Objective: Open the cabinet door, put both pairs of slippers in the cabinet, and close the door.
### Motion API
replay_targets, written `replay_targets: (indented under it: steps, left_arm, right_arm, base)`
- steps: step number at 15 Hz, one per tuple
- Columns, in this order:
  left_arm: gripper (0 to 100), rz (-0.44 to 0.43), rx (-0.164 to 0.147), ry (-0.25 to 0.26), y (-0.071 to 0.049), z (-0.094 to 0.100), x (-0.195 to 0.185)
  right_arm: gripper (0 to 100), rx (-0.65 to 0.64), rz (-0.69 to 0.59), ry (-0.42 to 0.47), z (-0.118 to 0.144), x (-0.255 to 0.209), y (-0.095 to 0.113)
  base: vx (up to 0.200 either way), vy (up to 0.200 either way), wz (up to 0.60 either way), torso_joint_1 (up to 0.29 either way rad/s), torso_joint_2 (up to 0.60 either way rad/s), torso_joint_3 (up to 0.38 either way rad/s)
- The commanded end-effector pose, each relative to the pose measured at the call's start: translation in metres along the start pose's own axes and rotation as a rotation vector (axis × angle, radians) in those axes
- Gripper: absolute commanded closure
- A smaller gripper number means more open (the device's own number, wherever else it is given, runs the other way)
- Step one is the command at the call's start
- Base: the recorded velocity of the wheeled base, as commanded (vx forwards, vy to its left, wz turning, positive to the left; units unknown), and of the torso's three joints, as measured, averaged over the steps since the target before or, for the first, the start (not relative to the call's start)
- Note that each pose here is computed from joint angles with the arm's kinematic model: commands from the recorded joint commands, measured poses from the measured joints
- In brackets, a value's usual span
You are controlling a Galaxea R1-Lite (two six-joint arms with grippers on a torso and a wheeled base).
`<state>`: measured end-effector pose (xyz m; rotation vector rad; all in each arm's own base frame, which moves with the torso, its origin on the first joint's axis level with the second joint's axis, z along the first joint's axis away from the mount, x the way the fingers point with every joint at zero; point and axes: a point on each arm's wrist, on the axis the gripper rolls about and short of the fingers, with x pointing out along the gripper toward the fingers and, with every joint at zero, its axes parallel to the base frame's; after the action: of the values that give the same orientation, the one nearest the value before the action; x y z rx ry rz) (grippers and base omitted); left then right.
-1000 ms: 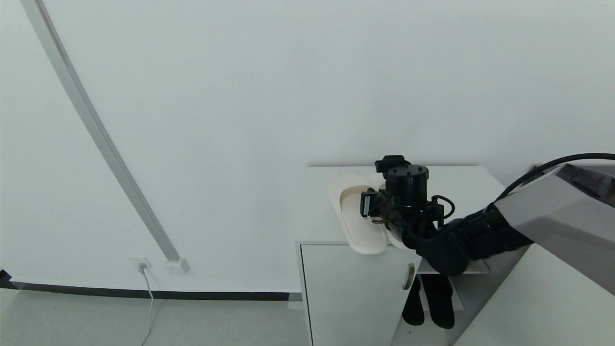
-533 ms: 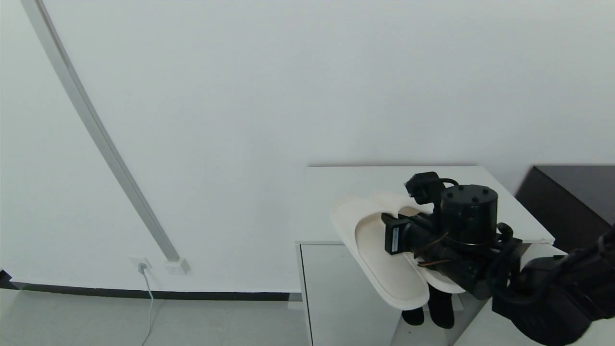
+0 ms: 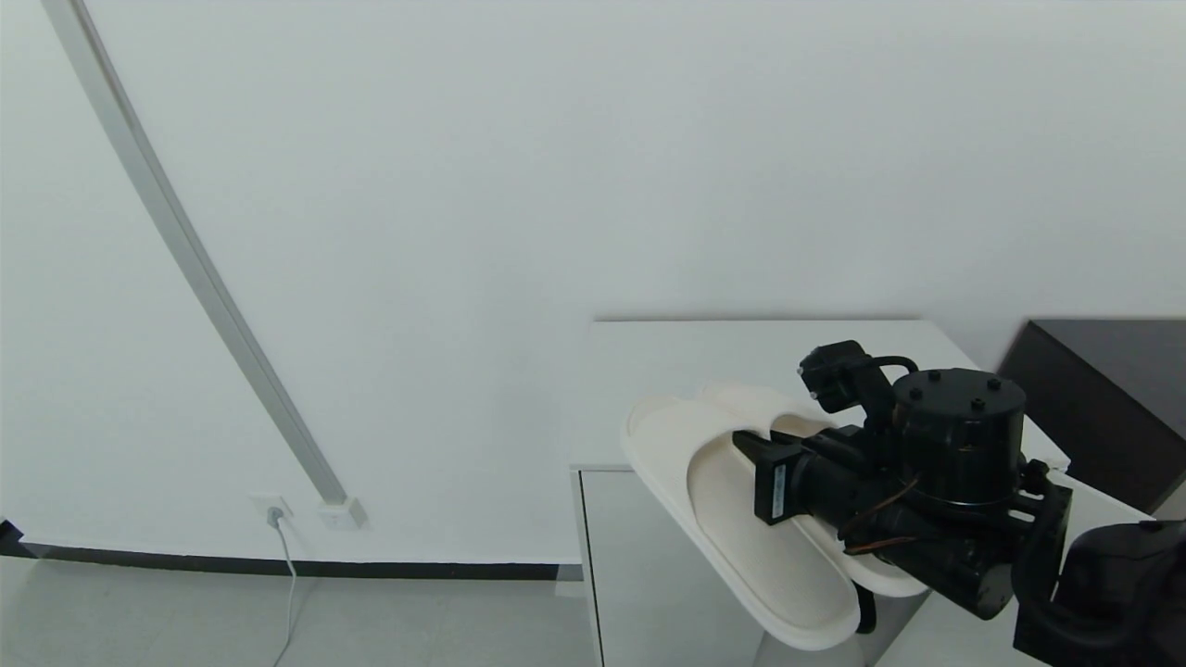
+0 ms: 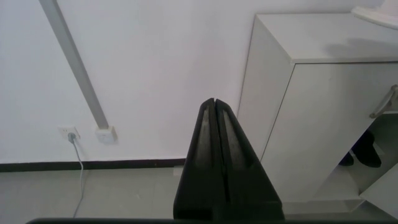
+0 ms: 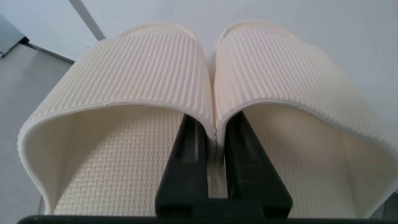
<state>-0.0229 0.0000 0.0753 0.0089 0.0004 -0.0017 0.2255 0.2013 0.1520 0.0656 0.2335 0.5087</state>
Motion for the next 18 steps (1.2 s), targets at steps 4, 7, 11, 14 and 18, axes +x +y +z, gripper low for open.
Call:
replay_targets:
  steps: [4, 7, 11, 14, 18]
  left_arm:
    - [100, -0.003, 0.0, 0.001, -0.0001, 0.0, 0.0001]
    - [100, -0.004, 0.0, 0.001, -0.0001, 0.0, 0.0001]
    - [100, -0.004, 0.0, 0.001, -0.0001, 0.0, 0.0001]
    - [100, -0.004, 0.002, 0.001, -0.0001, 0.0, 0.0001]
    - [100, -0.004, 0.002, 0.001, -0.0001, 0.0, 0.0001]
  right_arm:
    - [100, -0.006, 0.006, 0.011, -0.0042, -0.0027, 0.0031]
    - [100, -0.006, 0.006, 0.014, -0.005, -0.0026, 0.003]
    - [100, -0.007, 0.007, 0.014, -0.0051, -0.0022, 0.0035]
    - [100, -0.009, 0.007, 0.017, -0.0059, -0.0016, 0.0035]
    - [100, -0.01, 0.01, 0.018, -0.006, -0.0018, 0.0044]
  base:
    - [0.0, 0.0, 0.0, 0.0, 0.0, 0.0]
    - [-0.133, 0.0, 0.0, 0.003, 0.0, -0.002]
    - [-0.2, 0.0, 0.0, 0.008, 0.01, 0.001]
    - [-0.2, 0.0, 0.0, -0.007, 0.0, 0.002]
    - [-0.05, 0.0, 0.0, 0.001, 0.0, 0.002]
